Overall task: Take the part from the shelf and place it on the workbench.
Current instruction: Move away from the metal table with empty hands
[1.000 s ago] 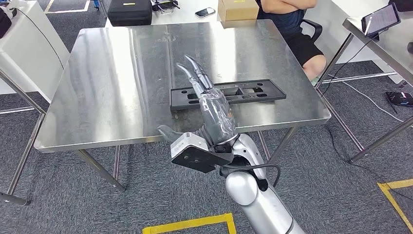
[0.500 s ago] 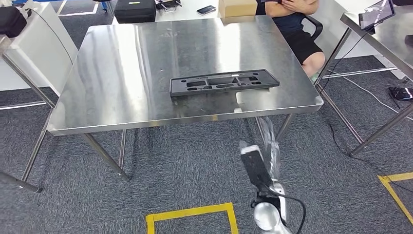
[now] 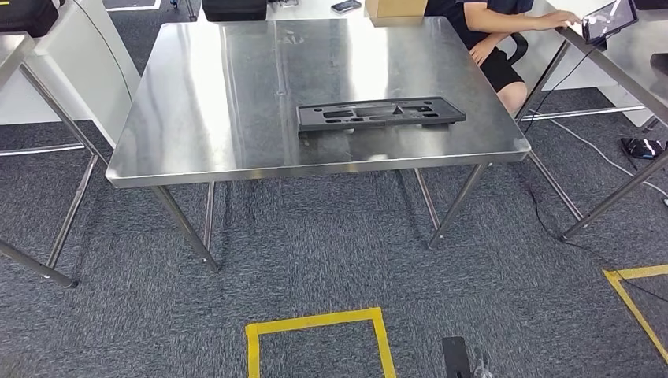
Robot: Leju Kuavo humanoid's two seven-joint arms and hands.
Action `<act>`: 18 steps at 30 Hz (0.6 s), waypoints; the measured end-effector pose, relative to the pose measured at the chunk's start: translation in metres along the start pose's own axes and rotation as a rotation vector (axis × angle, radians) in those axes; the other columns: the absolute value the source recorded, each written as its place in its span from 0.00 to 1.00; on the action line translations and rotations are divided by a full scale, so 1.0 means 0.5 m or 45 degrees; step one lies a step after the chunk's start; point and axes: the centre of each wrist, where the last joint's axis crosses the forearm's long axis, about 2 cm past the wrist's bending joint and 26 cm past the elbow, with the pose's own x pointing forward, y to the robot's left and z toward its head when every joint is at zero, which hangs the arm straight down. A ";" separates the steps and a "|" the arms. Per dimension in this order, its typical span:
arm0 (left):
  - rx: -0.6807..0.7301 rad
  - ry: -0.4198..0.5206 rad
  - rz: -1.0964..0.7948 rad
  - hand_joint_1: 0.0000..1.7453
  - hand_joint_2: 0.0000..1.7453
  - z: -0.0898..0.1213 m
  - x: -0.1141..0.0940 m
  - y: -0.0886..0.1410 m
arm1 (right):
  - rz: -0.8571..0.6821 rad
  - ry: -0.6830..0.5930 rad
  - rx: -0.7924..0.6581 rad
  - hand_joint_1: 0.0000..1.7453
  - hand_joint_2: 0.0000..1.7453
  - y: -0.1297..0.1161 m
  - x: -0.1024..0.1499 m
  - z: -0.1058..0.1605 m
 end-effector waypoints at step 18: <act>0.076 0.043 0.088 0.00 0.00 0.004 -0.009 0.001 | 0.125 0.615 0.186 0.00 0.00 -0.015 -0.144 0.060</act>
